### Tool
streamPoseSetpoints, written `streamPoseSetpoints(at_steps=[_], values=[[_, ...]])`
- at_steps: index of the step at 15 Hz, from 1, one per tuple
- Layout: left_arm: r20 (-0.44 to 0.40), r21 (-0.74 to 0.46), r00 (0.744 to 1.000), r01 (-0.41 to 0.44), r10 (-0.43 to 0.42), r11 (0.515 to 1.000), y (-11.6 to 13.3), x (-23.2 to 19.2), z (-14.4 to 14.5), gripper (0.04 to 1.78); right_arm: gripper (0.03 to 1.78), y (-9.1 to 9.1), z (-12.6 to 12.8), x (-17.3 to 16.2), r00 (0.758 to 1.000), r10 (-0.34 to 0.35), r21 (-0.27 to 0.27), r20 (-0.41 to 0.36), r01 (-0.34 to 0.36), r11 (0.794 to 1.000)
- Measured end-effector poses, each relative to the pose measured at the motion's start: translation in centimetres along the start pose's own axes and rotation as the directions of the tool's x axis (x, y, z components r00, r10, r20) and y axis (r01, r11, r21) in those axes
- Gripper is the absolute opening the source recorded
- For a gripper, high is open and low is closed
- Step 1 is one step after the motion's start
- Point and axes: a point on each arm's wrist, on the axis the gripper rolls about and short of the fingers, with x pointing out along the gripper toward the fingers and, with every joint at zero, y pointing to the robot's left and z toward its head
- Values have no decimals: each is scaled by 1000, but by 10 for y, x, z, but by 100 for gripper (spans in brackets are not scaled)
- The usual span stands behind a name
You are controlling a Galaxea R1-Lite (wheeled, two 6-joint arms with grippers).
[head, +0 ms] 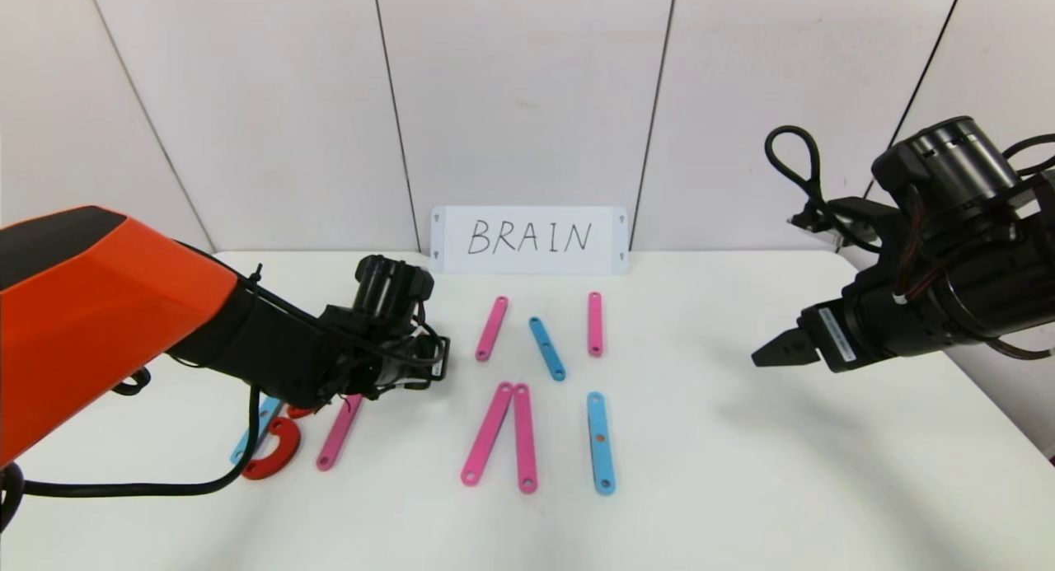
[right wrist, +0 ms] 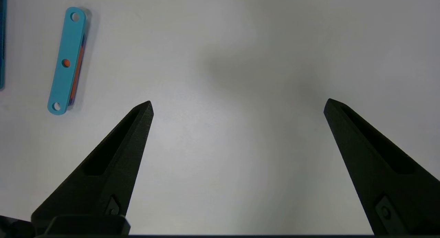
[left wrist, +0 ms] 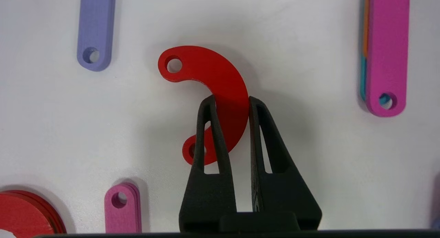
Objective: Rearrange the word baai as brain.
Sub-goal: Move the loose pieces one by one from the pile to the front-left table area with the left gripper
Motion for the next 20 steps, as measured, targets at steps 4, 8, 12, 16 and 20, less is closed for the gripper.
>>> streamPoseSetpoints(at_steps=[4, 8, 12, 16, 20], values=[[-9, 27, 1000, -8, 8, 1000, -8, -14, -9, 17, 174, 0, 0, -2, 1000, 1, 1, 5, -1, 1000], [-38, 56, 999, -4, 6, 998, -12, -23, -22, 17, 174, 0, 0, -5, 1000, 1, 2, 13, -1, 1000], [-47, 102, 998, -26, 31, 994, -20, -30, -32, 17, 174, 0, -1, -7, 1000, 1, 3, 19, -1, 1000], [-50, 119, 998, -24, 30, 993, -20, -35, -33, 17, 174, 0, -1, -7, 1000, 1, 2, 19, -1, 1000], [0, 122, 1000, -21, 21, 992, -16, -53, -21, 17, 174, 0, -1, -6, 1000, 3, 0, 17, -3, 1000]])
